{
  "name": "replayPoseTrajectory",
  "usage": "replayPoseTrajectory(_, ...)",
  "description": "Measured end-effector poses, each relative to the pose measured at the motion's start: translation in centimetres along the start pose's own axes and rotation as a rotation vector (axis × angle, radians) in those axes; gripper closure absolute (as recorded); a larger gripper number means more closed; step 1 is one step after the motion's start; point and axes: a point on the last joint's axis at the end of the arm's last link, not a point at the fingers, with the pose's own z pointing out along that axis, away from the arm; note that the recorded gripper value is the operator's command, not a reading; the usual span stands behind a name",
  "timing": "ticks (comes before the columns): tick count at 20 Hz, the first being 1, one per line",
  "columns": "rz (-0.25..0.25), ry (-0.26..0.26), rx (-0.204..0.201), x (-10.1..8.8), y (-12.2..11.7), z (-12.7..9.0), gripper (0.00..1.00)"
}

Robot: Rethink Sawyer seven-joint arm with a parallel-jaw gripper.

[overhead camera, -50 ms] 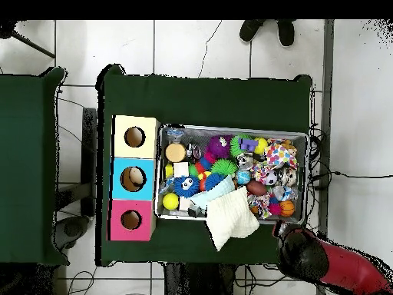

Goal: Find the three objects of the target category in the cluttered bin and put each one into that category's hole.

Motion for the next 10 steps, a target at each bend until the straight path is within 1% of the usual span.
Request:
replayPoseTrajectory(4, 0.002, -0.004, -0.003, -0.39, 0.65, -0.29, 0.0)
replayPoseTrajectory(10, 0.025, -0.015, -0.004, -1.0, 0.58, -0.87, 0.0)
